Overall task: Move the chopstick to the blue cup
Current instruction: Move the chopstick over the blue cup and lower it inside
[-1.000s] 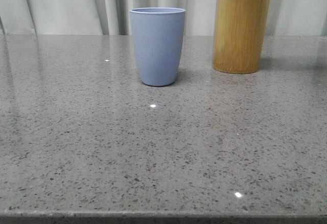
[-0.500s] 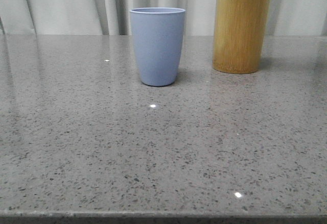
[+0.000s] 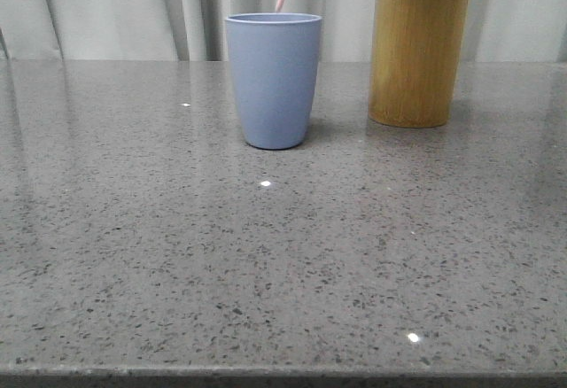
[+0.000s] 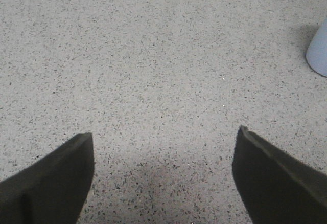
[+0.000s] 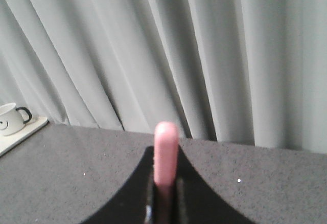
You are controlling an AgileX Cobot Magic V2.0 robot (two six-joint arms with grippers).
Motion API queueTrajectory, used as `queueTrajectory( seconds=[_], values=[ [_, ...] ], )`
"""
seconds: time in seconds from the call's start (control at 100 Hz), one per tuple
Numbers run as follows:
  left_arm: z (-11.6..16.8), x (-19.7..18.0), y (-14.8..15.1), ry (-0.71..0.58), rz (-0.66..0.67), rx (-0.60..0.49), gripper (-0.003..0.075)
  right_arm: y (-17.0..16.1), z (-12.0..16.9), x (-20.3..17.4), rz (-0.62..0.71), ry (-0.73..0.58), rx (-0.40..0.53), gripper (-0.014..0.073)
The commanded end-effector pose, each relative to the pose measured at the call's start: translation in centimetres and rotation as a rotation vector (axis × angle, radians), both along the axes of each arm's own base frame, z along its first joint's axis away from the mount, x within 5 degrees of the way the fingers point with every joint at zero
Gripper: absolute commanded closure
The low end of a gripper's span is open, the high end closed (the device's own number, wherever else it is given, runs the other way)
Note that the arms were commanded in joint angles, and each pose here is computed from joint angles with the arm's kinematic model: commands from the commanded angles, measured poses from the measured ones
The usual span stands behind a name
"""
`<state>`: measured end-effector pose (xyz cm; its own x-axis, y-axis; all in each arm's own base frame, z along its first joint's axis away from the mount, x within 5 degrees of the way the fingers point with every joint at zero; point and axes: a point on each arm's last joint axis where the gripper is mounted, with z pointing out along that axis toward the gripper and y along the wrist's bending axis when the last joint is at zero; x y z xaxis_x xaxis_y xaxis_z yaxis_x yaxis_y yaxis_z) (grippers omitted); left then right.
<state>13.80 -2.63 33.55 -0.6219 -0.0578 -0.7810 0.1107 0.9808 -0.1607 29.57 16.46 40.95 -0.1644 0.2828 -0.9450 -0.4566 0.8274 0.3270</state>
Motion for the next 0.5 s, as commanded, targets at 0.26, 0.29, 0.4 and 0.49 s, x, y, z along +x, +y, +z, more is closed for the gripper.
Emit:
queueTrajectory(
  seconds=[0.26, 0.29, 0.4, 0.49],
  values=[
    [1.3, 0.4, 0.0, -0.086, 0.017, -0.03, 0.0186, 0.7, 0.3, 0.7, 0.009, -0.031, -0.011, 0.0571],
    [1.3, 0.4, 0.0, -0.086, 0.017, -0.03, 0.0186, 0.7, 0.3, 0.7, 0.009, -0.03, -0.012, 0.0527],
    [1.3, 0.4, 0.0, -0.086, 0.017, -0.03, 0.0186, 0.7, 0.3, 0.7, 0.009, -0.03, -0.012, 0.0337],
    [1.3, 0.4, 0.0, -0.086, 0.017, -0.03, 0.0186, 0.7, 0.3, 0.6, 0.009, -0.03, -0.012, 0.0218]
  ],
)
